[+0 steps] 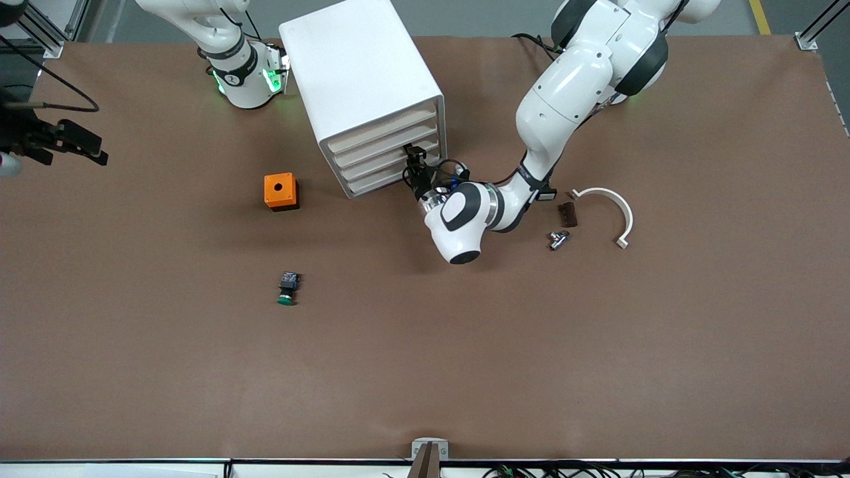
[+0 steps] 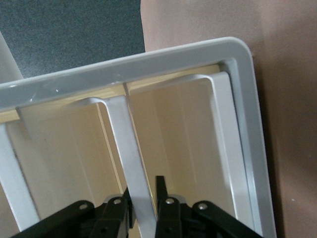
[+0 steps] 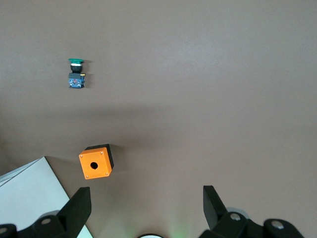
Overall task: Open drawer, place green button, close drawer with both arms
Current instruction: 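Pull the drawer open with the left gripper while the right gripper reaches the button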
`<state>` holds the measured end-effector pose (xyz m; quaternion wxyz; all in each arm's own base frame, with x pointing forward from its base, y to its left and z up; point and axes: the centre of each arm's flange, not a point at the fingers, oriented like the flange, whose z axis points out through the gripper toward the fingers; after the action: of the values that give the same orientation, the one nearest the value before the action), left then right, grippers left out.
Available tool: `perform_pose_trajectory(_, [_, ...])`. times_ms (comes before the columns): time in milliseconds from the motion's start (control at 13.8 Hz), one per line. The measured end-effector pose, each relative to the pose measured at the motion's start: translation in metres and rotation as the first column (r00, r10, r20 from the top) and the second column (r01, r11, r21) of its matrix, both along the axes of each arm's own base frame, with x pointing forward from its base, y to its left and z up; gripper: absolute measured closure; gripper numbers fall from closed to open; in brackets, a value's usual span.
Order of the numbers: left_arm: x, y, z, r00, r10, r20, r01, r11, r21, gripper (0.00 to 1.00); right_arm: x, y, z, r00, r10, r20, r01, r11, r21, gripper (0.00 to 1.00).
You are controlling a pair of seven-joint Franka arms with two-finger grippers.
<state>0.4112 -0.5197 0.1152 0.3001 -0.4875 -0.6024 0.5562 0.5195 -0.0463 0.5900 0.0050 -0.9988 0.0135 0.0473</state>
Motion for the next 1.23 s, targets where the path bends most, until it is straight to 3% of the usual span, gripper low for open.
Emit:
perform_pose_trajectory(217, [0.003, 0.003, 0.001, 1.000, 0.006, -0.008, -0.006, 1.000, -0.002, 0.85, 0.020, -0.003, -0.028, 0.999, -0.002, -0.051, 0.002, 1.000, -0.001, 0.00])
perform_pose_trajectory(434, [0.019, 0.016, 0.001, 0.999, 0.039, -0.009, -0.039, 0.999, -0.002, 0.85, 0.029, -0.008, -0.039, 0.998, -0.005, -0.067, 0.004, 1.000, -0.003, 0.00])
perform_pose_trajectory(723, [0.052, 0.045, 0.002, 0.993, 0.118, -0.019, -0.119, 0.993, -0.009, 0.85, 0.036, -0.020, -0.042, 0.998, -0.027, -0.049, 0.027, 1.000, -0.006, 0.00])
perform_pose_trajectory(940, [0.080, 0.072, 0.002, 0.983, 0.180, -0.021, -0.180, 0.984, -0.011, 0.85, 0.063, -0.012, -0.070, 1.000, -0.014, 0.007, 0.014, 1.000, -0.004, 0.00])
perform_pose_trajectory(1229, [0.108, 0.105, 0.002, 0.969, 0.247, -0.023, -0.247, 0.969, -0.013, 0.84, 0.094, 0.025, -0.127, 1.000, -0.028, 0.009, 0.028, 1.000, -0.009, 0.00])
